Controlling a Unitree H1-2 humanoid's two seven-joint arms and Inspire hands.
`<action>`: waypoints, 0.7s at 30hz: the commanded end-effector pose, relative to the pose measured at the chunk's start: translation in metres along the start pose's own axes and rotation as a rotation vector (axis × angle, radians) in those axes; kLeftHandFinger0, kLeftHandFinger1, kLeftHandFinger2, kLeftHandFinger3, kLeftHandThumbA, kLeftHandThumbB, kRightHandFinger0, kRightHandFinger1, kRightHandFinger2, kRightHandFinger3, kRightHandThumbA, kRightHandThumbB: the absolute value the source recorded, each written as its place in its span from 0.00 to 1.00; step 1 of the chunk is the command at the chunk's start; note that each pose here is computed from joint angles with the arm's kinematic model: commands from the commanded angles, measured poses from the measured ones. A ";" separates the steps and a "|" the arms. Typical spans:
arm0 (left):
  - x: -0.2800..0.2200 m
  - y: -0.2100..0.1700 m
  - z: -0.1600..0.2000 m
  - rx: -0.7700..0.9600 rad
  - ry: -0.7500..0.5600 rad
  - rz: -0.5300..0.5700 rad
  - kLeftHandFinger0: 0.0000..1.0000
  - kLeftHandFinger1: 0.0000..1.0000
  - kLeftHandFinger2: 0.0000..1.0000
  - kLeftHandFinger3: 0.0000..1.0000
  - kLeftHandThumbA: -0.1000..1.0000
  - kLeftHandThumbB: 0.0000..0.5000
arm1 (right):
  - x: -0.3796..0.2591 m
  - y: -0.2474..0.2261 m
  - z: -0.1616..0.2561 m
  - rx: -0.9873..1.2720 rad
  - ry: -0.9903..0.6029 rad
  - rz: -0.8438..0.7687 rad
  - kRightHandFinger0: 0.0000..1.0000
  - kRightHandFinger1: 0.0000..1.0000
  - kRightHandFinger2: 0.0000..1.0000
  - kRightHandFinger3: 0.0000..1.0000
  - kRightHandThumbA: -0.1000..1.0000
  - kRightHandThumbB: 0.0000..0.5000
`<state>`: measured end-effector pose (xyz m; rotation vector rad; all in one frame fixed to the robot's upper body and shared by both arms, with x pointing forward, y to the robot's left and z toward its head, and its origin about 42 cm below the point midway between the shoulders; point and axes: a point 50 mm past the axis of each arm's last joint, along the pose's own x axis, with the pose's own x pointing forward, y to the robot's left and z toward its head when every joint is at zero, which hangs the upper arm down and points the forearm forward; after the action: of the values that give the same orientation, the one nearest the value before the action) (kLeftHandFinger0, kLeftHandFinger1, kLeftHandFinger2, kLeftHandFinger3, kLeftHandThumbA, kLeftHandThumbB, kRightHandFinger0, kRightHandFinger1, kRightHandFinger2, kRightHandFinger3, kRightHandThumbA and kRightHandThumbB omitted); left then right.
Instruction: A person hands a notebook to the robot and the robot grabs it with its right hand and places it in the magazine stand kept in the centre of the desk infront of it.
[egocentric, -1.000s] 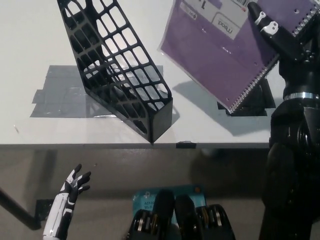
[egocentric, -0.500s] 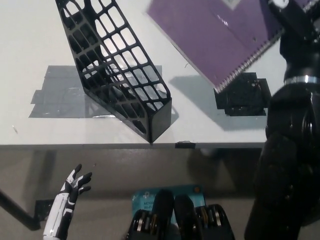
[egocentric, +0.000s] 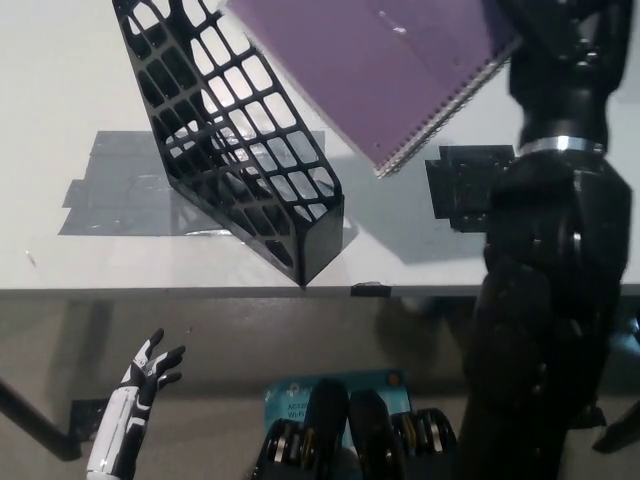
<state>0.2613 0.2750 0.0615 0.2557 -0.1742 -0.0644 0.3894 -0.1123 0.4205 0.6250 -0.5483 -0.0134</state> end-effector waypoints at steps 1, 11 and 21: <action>0.001 0.005 0.004 0.016 -0.046 -0.018 0.87 0.90 0.90 1.00 1.00 1.00 | 0.006 0.040 0.007 0.032 -0.100 0.054 0.00 0.00 0.00 0.00 0.82 0.00; 0.003 0.004 0.006 0.020 -0.052 -0.032 0.90 0.92 0.90 1.00 1.00 1.00 | 0.007 0.061 -0.023 0.060 -0.060 0.076 0.00 0.00 0.00 0.00 0.79 0.01; 0.004 0.004 0.008 0.019 -0.061 -0.042 0.90 0.93 0.93 1.00 1.00 1.00 | 0.008 0.075 -0.030 0.017 -0.071 0.058 0.00 0.00 0.00 0.00 0.82 0.00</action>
<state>0.2615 0.2738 0.0611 0.2619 -0.1722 -0.0835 0.4169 -0.0592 0.3928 0.5378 -0.4307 -0.0131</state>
